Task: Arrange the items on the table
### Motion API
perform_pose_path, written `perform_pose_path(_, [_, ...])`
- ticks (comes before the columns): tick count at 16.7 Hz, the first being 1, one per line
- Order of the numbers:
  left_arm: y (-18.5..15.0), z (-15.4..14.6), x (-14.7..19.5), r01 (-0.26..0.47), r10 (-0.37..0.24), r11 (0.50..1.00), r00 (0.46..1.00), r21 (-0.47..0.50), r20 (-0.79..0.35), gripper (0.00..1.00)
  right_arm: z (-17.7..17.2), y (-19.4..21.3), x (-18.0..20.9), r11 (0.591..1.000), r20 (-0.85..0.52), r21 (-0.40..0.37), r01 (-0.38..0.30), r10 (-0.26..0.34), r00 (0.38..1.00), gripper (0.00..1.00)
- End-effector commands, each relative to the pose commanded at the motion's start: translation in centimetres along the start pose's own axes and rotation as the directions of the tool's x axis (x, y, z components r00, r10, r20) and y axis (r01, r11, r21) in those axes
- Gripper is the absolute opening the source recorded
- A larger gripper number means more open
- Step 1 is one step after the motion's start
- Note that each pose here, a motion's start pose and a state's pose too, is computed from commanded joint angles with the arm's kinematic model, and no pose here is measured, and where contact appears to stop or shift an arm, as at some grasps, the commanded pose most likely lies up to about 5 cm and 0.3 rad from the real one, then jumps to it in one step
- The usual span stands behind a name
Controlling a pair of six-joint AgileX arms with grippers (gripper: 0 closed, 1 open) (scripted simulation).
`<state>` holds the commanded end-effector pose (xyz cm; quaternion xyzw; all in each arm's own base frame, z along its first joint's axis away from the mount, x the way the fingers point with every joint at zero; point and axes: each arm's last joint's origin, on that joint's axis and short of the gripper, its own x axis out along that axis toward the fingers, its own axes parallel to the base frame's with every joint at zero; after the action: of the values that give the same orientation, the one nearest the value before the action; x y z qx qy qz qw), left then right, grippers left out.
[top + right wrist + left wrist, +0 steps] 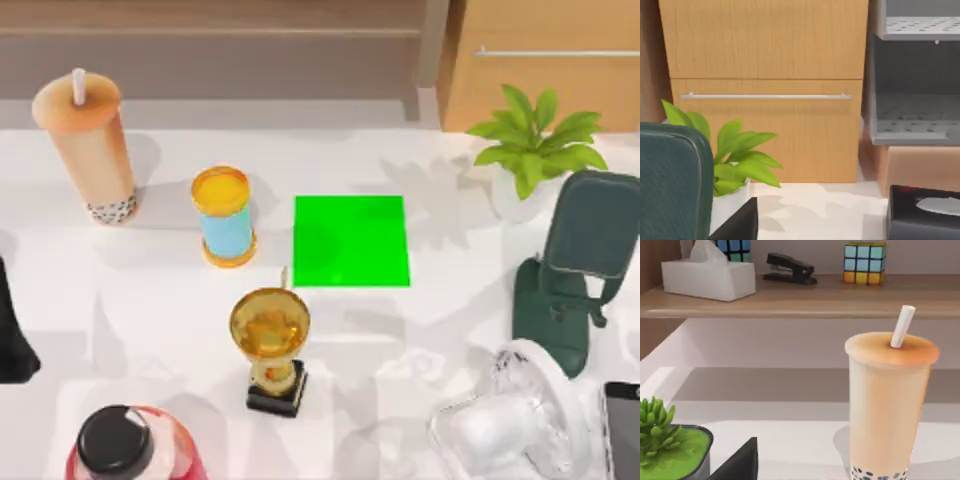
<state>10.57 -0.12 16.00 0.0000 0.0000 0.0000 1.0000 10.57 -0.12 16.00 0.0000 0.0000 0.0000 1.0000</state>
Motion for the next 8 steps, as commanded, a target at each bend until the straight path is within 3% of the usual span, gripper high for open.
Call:
perform_pose_path(4, [0.0, 0.0, 0.0, 0.000, 0.000, 1.000, 1.000, 0.000, 0.000, 1.00, 0.5, -0.1, 0.0, 1.000, -0.036, 0.008, 0.009, -0.009, 0.999, 1.00])
perform_pose_path(8, [0.0, 0.0, 0.0, 0.000, 0.000, 1.000, 1.000, 0.000, 0.000, 1.00, 2.4, -0.7, 0.6, 0.996, -0.241, 0.045, 0.071, -0.058, 0.969, 1.00])
